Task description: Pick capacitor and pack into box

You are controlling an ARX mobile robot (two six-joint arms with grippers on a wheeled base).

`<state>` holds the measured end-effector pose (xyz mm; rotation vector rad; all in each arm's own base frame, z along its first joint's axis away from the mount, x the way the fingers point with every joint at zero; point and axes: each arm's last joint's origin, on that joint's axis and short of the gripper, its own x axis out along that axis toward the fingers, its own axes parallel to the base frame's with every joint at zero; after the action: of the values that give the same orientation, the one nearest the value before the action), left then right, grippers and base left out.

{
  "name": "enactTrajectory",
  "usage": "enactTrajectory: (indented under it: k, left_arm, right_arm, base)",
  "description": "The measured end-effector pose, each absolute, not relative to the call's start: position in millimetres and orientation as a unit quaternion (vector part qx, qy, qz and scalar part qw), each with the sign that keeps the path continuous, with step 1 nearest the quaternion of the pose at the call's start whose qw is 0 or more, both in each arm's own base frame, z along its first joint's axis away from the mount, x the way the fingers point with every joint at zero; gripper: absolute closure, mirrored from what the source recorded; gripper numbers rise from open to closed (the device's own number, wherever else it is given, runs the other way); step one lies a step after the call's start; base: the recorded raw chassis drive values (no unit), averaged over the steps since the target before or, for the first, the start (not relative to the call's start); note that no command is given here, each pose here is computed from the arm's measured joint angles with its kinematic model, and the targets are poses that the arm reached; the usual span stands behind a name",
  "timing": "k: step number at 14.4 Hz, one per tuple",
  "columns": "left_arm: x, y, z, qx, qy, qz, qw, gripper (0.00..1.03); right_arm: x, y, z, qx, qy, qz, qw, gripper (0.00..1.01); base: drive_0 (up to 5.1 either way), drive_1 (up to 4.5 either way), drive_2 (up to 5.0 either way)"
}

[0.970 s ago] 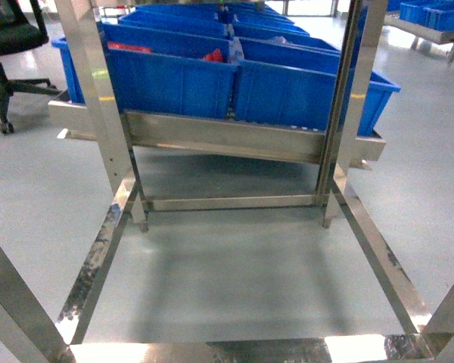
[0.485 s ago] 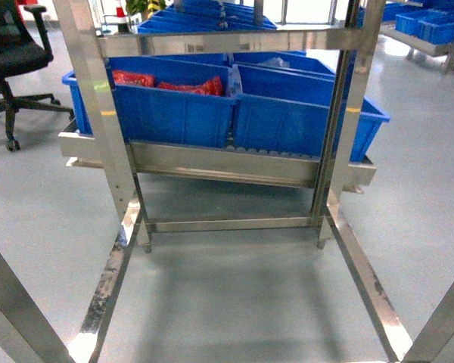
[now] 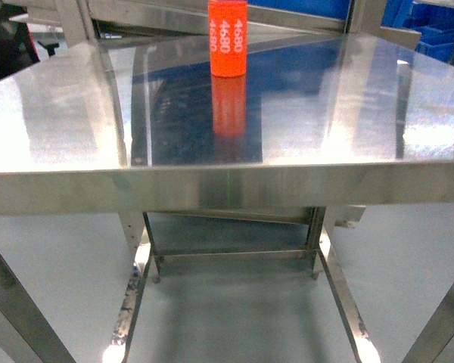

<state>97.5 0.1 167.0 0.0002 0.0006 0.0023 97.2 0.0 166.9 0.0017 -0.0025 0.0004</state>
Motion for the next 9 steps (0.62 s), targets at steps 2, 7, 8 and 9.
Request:
enactTrajectory:
  k: [2, 7, 8, 9]
  left_arm:
    - [97.5, 0.1, 167.1, 0.0, 0.0, 0.001, 1.0, 0.05]
    - [97.5, 0.1, 167.1, 0.0, 0.0, 0.0, 1.0, 0.05]
    - [97.5, 0.1, 167.3, 0.0, -0.001, 0.001, 1.0, 0.05]
    - [97.5, 0.1, 167.4, 0.0, -0.002, 0.001, 1.0, 0.05]
  right_arm:
    - [97.2, 0.0, 166.9, 0.001, -0.001, 0.0, 1.0, 0.03]
    - [97.2, 0.0, 167.0, 0.001, -0.002, 0.0, 1.0, 0.03]
    - [97.2, 0.0, 167.2, 0.001, -0.003, 0.0, 1.0, 0.03]
    - [97.2, 0.0, 167.2, 0.001, -0.003, 0.0, 1.0, 0.03]
  base:
    - [0.0, 0.0, 0.0]
    - [0.0, 0.0, 0.0]
    - [0.0, 0.0, 0.0]
    - [0.0, 0.0, 0.0]
